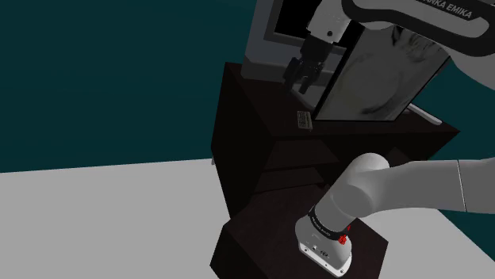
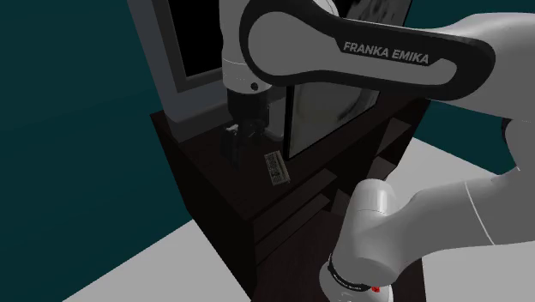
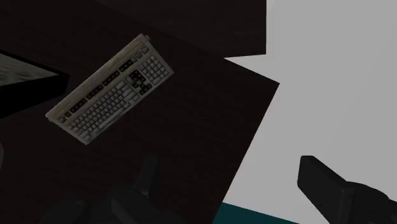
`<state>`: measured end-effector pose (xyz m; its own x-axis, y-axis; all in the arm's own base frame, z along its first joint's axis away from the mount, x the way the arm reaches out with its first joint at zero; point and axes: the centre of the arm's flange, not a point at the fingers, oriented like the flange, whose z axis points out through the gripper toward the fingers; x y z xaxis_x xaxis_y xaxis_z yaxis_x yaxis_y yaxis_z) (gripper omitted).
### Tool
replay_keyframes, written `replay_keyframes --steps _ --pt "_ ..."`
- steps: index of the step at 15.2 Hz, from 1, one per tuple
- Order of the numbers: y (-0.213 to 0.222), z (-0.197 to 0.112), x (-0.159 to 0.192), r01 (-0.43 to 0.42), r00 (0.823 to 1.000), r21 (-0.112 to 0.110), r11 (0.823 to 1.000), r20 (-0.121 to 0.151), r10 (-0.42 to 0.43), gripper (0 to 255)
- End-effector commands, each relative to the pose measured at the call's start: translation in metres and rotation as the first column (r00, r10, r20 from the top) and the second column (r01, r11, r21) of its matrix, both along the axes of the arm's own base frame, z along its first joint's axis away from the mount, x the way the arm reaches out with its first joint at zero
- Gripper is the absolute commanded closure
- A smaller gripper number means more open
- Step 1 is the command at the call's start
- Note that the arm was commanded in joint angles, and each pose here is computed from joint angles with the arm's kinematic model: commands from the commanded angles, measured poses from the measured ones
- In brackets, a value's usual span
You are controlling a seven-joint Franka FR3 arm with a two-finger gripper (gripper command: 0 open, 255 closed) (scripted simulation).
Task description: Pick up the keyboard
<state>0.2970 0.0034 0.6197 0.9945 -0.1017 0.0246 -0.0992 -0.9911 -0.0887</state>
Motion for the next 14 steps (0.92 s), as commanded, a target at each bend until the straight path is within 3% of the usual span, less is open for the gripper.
replay_keyframes --steps 1,3,5,7,9,10,14 --pt "0.0 0.0 0.0 0.0 1.0 0.0 1.0 0.0 0.0 0" --pt "-0.019 -0.013 -0.008 0.203 0.979 -0.01 0.979 0.013 -0.203 0" --pt "-0.037 -0.026 -0.019 0.398 0.917 -0.018 0.917 0.027 -0.397 0" --pt "-0.052 -0.038 -0.034 0.576 0.817 -0.022 0.817 0.042 -0.574 0" --pt "-0.064 -0.051 -0.052 0.73 0.683 -0.023 0.683 0.059 -0.728 0" --pt "-0.066 -0.054 -0.056 0.763 0.646 -0.023 0.646 0.063 -0.761 0" --pt "-0.066 -0.075 -0.056 0.763 0.646 -0.023 0.646 0.063 -0.761 0"
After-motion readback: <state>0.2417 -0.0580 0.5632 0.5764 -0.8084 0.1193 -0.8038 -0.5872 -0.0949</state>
